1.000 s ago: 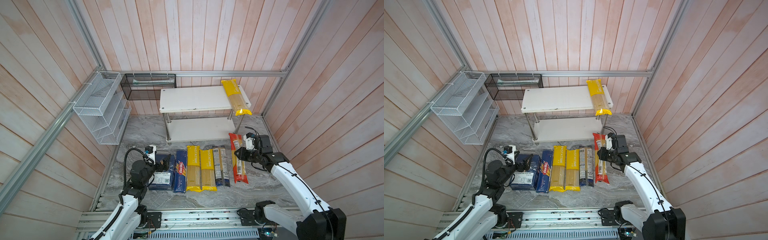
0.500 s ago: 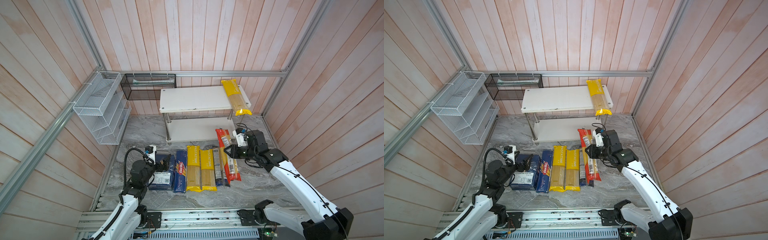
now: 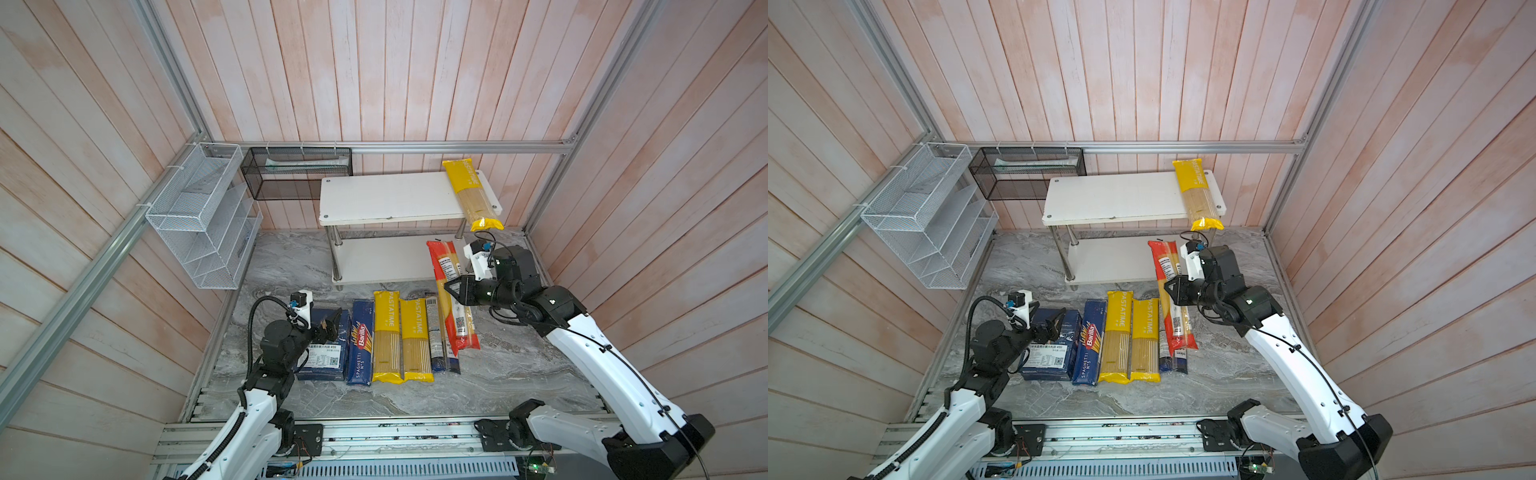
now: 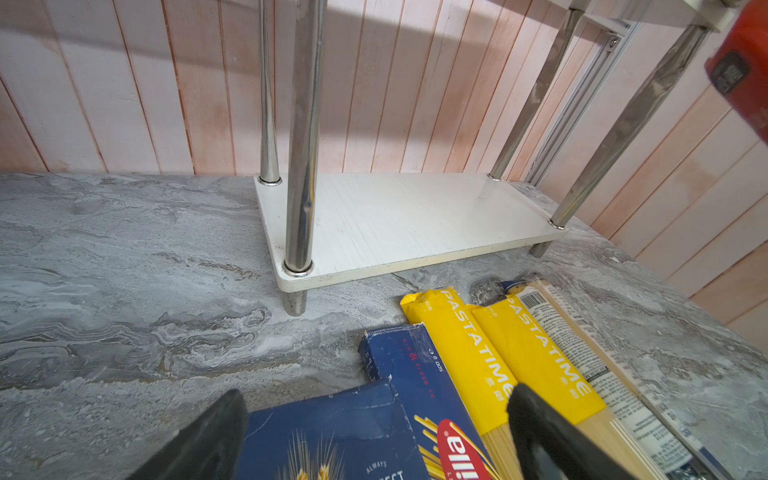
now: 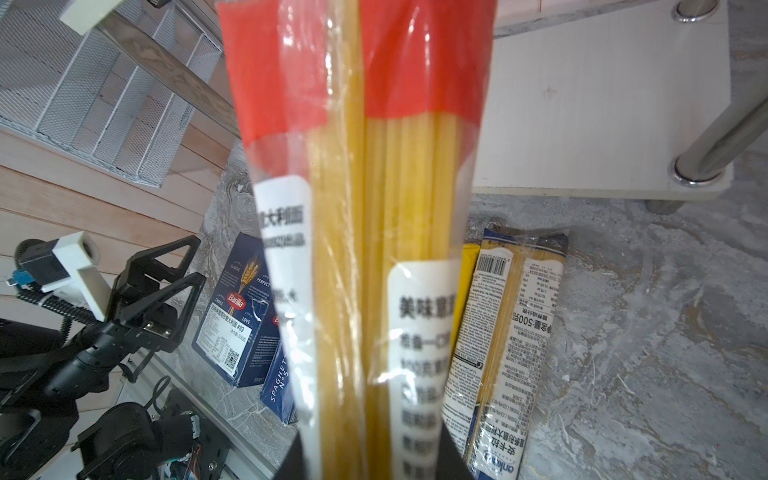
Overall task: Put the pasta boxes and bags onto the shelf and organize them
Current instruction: 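Lift the red spaghetti bag upright toward the top shelf with the right gripper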
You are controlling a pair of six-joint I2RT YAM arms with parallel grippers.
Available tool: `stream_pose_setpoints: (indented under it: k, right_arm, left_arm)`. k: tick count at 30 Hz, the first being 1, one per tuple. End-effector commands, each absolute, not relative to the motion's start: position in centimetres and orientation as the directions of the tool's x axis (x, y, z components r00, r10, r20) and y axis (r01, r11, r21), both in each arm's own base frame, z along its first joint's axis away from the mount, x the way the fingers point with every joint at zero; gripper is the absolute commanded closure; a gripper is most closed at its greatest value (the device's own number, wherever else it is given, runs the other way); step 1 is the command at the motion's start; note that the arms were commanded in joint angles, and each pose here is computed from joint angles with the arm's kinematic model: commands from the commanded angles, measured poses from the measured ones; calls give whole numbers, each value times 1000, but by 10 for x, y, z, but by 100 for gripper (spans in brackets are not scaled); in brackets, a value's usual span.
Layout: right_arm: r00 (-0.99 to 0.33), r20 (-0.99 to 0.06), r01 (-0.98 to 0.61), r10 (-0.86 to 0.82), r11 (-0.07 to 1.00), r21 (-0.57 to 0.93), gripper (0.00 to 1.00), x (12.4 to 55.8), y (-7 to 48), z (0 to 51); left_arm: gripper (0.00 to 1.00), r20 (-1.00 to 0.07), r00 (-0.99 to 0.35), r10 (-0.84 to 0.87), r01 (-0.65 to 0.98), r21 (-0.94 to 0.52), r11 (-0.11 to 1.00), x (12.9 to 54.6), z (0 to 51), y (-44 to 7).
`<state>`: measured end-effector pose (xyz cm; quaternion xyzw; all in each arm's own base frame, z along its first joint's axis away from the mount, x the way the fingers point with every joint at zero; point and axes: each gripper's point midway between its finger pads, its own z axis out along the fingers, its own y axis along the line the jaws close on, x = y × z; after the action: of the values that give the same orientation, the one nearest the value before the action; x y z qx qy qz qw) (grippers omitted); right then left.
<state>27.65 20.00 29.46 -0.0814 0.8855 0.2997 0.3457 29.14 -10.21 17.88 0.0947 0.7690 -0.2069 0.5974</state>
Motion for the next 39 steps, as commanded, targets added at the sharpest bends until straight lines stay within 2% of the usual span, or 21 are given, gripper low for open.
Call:
stream_pose_setpoints:
  k: [1,17,31,39]
  right_arm:
    - [-662,-745,-432,84,769,471,83,283,211,343]
    - [-547,-832,-496,87,768,406,85,308,224,407]
    - [-469,-878,-504,92,788,352,86,359,232,462]
    - [-458,-884,-509,93,788,346,86,393,230,471]
  left_arm:
    - [0,-961,-260,-94,400,-196,895,291,180,-103]
    - [0,-962,-258,-93,400,-194,896,290,180,-103]
    - [0,-964,-248,-96,403,-193,895,288,182,-102]
    - [0,-964,-247,-95,408,-192,893,288,182,-103]
